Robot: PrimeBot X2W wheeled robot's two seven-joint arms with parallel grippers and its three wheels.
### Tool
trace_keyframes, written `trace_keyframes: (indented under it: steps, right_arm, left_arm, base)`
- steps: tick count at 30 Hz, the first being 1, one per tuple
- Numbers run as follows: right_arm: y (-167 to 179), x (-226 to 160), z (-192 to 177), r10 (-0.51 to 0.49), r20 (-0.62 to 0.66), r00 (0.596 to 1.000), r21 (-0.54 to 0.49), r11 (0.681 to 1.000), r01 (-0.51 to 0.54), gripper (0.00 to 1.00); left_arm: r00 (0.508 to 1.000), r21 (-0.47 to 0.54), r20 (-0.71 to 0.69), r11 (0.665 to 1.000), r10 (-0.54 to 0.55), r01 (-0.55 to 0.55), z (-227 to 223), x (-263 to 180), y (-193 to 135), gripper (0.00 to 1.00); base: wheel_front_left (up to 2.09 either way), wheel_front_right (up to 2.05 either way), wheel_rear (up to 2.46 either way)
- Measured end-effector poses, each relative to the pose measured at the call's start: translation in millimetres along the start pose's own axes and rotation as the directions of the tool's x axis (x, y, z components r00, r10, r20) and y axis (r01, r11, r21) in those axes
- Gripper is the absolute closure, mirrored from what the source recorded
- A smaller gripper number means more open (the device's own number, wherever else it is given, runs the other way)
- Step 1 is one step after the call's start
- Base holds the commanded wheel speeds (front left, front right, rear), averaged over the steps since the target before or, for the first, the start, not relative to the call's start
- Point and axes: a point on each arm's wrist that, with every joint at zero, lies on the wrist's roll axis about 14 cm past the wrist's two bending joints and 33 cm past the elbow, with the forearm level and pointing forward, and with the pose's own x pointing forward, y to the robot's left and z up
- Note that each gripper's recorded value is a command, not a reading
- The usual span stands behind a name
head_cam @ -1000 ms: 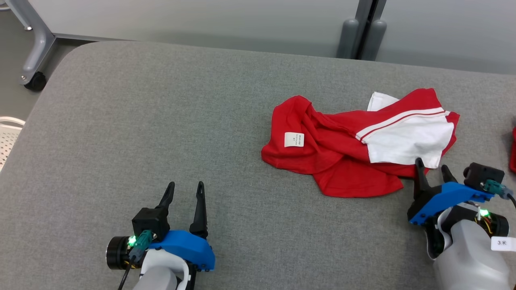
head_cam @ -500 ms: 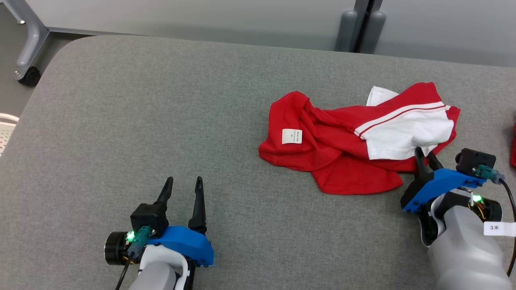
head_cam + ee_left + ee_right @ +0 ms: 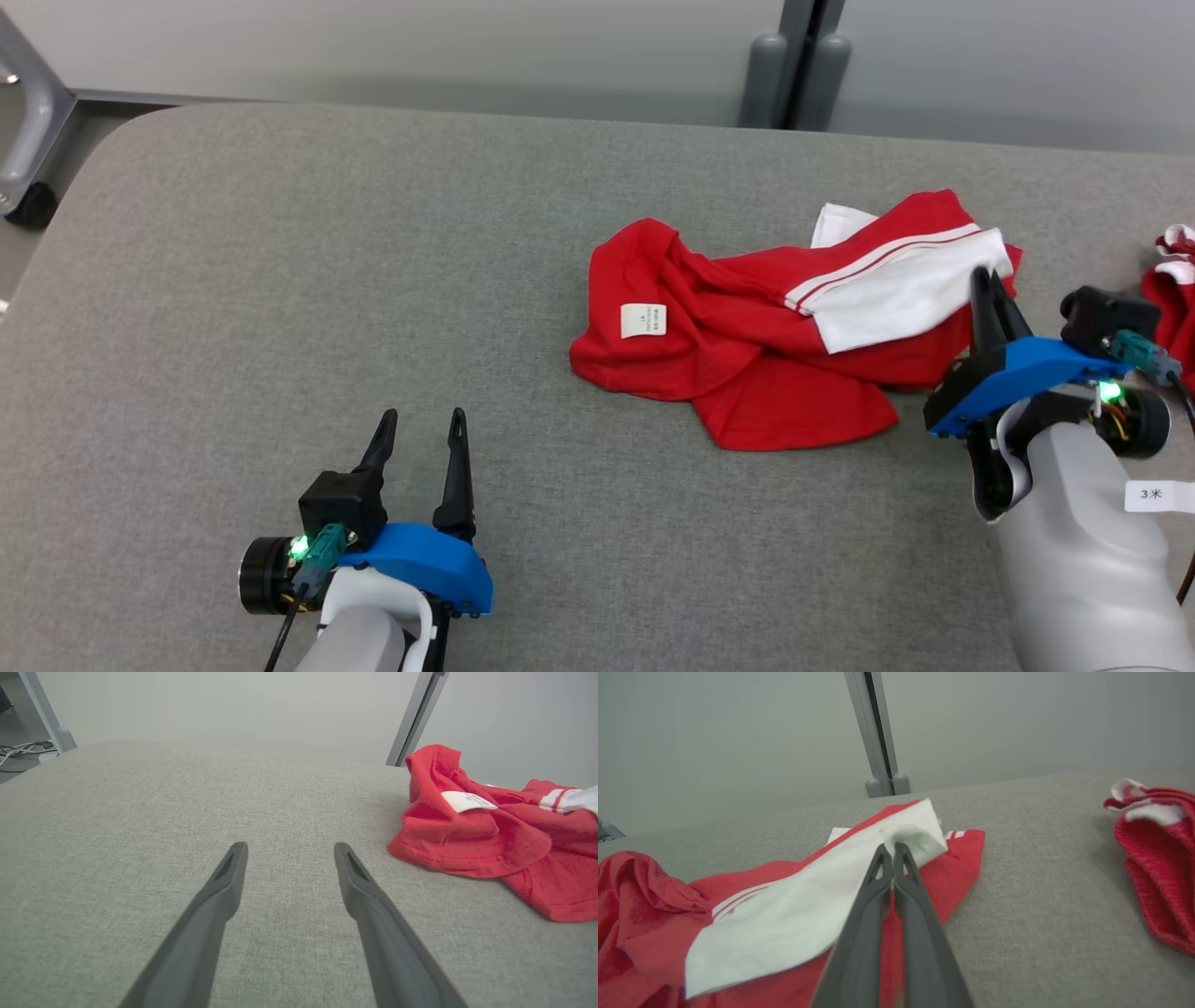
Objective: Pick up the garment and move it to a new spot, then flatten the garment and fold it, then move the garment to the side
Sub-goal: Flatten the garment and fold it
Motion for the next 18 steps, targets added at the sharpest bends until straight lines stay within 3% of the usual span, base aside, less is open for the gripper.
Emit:
trace_keyframes:
  steps: [11,18]
  right_arm:
    - [7.1,-42.2,65.2,0.066,0.251,0.966,-0.005,0.998,-0.067,1.0]
    - [-25.5,-94.9,61.5,-0.004,0.249,0.968,0.004,1.0,0.003,1.0]
  left_arm:
    - [0.997,0.008,0.021,0.997,-0.074,0.074,7.6,3.0,-25.2,0.0]
    - [0.992,0.013,0.028,0.993,-0.12,0.12,10.5,6.3,-41.4,0.0]
  base:
    - [0.0,0.0,0.0]
    - [0.0,0.0,0.0]
